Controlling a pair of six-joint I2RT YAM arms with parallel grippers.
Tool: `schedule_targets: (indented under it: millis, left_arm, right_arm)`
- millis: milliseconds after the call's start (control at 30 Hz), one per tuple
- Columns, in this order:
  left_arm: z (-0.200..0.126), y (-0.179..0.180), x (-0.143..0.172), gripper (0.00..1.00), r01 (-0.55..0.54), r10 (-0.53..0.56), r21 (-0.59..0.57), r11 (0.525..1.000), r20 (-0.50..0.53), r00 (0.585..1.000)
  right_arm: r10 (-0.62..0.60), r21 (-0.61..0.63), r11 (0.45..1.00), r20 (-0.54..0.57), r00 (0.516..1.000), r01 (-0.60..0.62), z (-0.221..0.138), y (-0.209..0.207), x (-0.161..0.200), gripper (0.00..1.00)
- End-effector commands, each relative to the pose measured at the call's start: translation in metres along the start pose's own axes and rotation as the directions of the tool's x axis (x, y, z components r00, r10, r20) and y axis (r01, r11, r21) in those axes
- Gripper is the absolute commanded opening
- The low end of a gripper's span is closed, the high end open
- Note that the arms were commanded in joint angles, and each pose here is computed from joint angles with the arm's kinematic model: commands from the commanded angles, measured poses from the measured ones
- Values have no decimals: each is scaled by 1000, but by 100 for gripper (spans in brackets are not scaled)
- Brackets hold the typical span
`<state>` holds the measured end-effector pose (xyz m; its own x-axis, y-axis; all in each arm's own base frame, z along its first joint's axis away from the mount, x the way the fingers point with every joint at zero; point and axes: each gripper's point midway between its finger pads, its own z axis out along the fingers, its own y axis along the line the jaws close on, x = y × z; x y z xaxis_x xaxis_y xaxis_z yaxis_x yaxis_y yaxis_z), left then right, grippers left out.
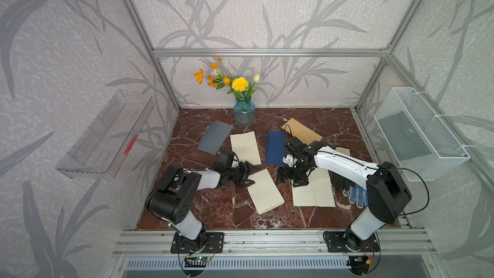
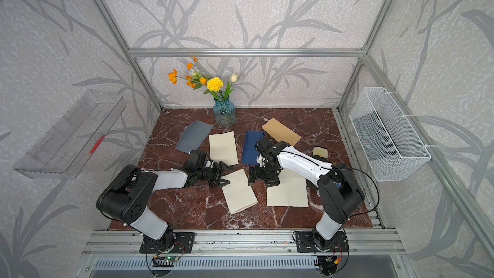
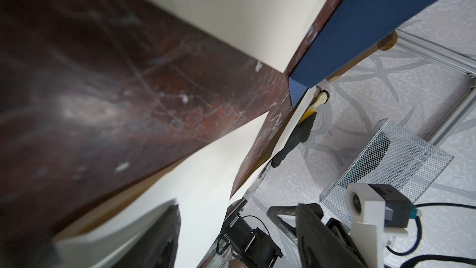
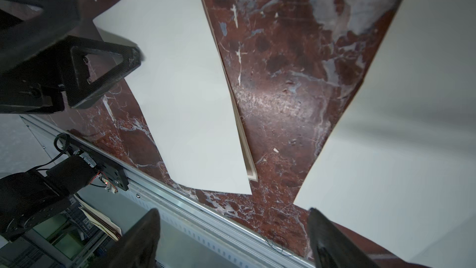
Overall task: Fold the letter paper in half and place it into the envelope
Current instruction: Fold the letter paper at the center of the board, then pick up the letter paper from the center of the board.
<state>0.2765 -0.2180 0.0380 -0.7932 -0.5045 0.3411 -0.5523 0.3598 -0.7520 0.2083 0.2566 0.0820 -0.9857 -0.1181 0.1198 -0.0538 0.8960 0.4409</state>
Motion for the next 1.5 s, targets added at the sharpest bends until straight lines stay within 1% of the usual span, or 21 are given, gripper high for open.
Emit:
schedule_targets:
  millis: [0, 33, 167, 200, 233, 300, 400, 567, 633, 700, 733, 800, 833, 867, 900, 933, 1067, 1267, 1467]
  left_arm:
    - [-6, 44, -27, 71, 164, -144, -79, 983, 205, 968]
    - [-8, 43, -30, 71, 166, -147, -65, 984, 228, 962]
    - [-16, 32, -37, 70, 118, -104, -30, 993, 283, 953]
    - [-18, 31, -37, 70, 107, -92, -33, 994, 293, 952]
    - [-20, 30, -39, 70, 94, -80, -32, 995, 307, 948]
    - [-22, 29, -39, 70, 84, -71, -27, 996, 316, 946]
    - [-21, 26, -38, 70, 69, -61, -16, 998, 304, 951]
    - [-15, 15, -34, 71, 19, -16, -7, 1000, 262, 965]
    - [-15, 16, -34, 71, 24, -21, -7, 1000, 259, 966]
    - [-15, 23, -35, 71, 57, -51, -13, 998, 266, 962]
    - [-15, 29, -35, 71, 89, -82, -17, 996, 273, 958]
    - [-16, 40, -37, 70, 165, -153, -15, 986, 302, 941]
    - [-17, 45, -38, 70, 204, -191, -4, 979, 324, 926]
    - [-19, 46, -40, 70, 236, -229, 22, 972, 344, 911]
    - [-19, 46, -41, 70, 253, -249, 38, 967, 355, 901]
    - [-20, 45, -41, 70, 265, -264, 49, 963, 366, 893]
    - [-23, 40, -40, 70, 301, -306, 75, 951, 392, 868]
    - [-33, 46, -35, 69, 362, -383, 134, 923, 428, 819]
    - [-41, 53, -29, 69, 390, -420, 163, 906, 453, 786]
  right_arm:
    - [-1, -72, 997, 0, 1000, 1, 8, 12, -5, 80]
    - [-8, -87, 996, 2, 1000, 8, 10, 15, -7, 73]
    - [-50, -155, 987, 16, 999, 52, 10, 33, -14, 35]
    - [-63, -165, 984, 20, 998, 65, 9, 38, -14, 29]
    - [-64, -162, 985, 0, 998, 63, 17, 38, -15, 24]
    - [-71, -168, 984, -20, 997, 66, 25, 40, -15, 15]
    - [-73, -176, 982, -49, 996, 63, 41, 41, -16, 6]
    - [-76, -166, 984, -97, 992, 59, 65, 35, -17, 1]
    - [-76, -167, 984, -105, 992, 58, 67, 34, -16, 1]
    - [-71, -169, 984, -109, 991, 52, 65, 33, -11, 5]
    - [-65, -172, 984, -109, 992, 45, 61, 34, -9, 12]
    - [-45, -167, 986, -109, 993, 27, 54, 33, -3, 41]
    - [-12, -168, 986, -113, 993, -7, 49, 33, 0, 53]
    - [8, -180, 983, -118, 993, -29, 47, 35, 3, 63]
    - [22, -197, 979, -123, 992, -46, 45, 38, 5, 70]
    - [44, -211, 975, -131, 990, -71, 44, 39, 7, 73]
    - [132, -260, 951, -141, 981, -166, 45, 43, 11, 77]
    - [218, -295, 921, -151, 964, -255, 55, 42, 16, 78]
    - [260, -322, 899, -148, 954, -295, 72, 42, 17, 78]
